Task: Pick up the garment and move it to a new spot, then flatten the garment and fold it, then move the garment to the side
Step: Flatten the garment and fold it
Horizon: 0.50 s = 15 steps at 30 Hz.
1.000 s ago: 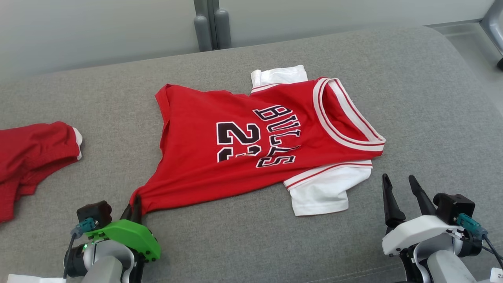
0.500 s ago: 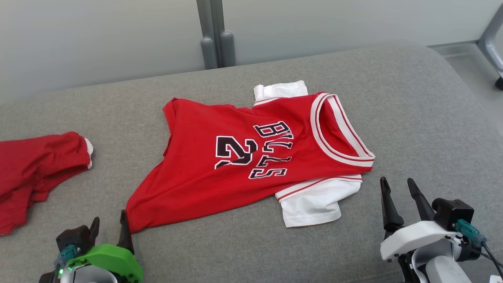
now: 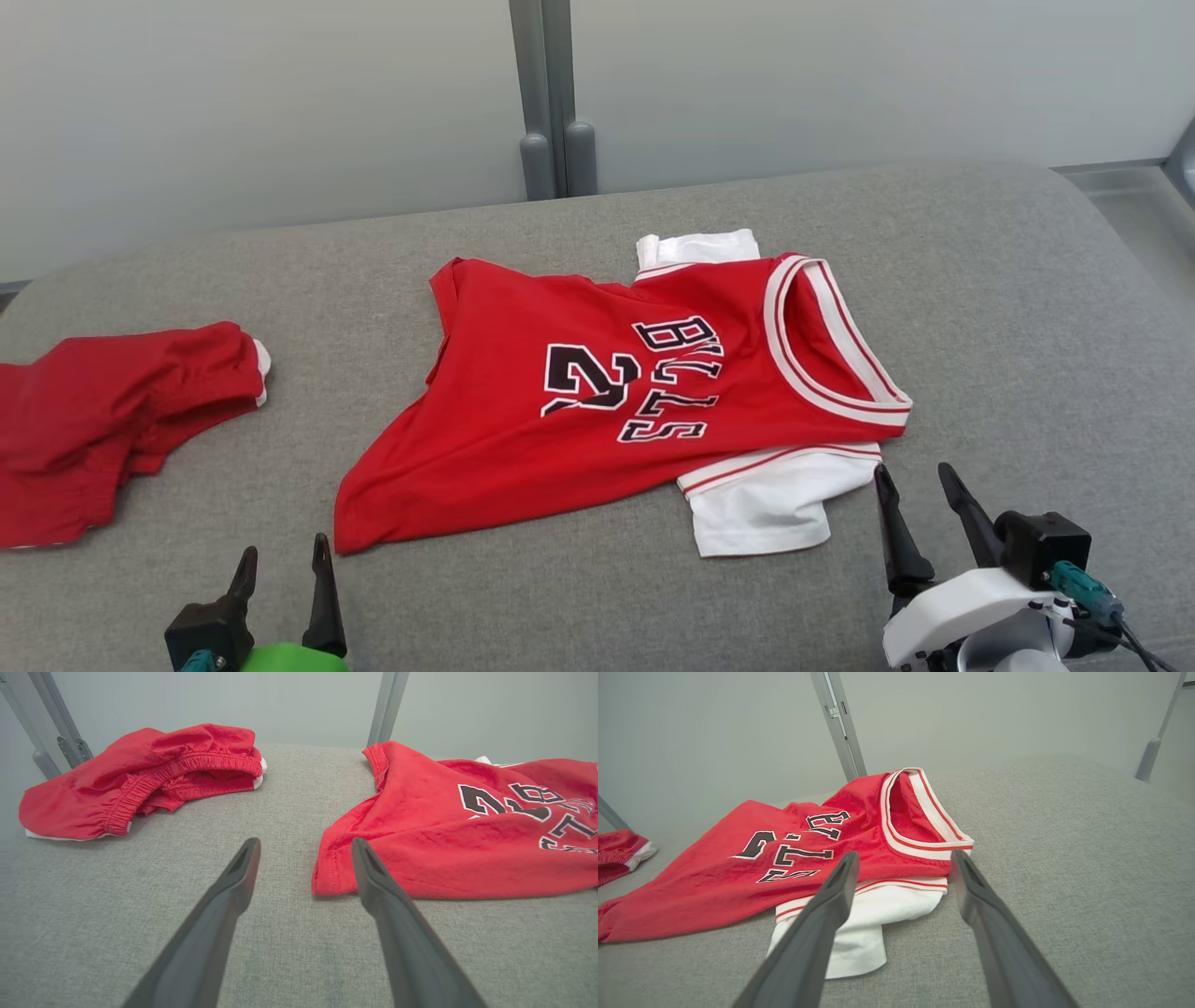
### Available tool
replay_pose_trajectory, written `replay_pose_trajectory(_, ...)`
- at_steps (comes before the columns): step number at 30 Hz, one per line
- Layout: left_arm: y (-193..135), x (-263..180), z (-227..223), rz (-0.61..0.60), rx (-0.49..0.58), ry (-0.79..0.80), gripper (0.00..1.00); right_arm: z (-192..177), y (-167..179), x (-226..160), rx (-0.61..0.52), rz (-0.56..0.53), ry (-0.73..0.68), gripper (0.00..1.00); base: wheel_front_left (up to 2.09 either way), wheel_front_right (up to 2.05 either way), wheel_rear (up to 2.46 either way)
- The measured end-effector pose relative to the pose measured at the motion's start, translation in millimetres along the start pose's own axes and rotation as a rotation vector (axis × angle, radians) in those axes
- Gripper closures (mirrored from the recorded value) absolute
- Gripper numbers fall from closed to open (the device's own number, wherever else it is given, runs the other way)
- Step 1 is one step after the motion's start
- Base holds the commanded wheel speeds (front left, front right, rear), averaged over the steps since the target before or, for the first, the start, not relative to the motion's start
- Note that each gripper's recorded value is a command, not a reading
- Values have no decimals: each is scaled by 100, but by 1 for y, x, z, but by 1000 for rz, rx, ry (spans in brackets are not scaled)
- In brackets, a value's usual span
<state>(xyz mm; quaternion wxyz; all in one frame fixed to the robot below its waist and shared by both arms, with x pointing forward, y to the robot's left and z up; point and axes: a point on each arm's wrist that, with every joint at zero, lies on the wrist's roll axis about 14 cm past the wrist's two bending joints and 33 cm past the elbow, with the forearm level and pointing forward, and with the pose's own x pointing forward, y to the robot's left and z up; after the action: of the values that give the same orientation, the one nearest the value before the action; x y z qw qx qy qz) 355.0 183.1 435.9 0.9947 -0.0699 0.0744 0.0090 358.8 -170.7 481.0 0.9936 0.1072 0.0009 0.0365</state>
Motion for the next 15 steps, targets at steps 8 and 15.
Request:
replay_pose_trajectory(8,4,-15,14,8,31,-59,0,3,13,-7,-25,37,-14,0,0,0,0)
replay_pose_trajectory(15,7,-21,13,17,35,-60,0,0,24,-10,-70,76,-4,0,0,0,0)
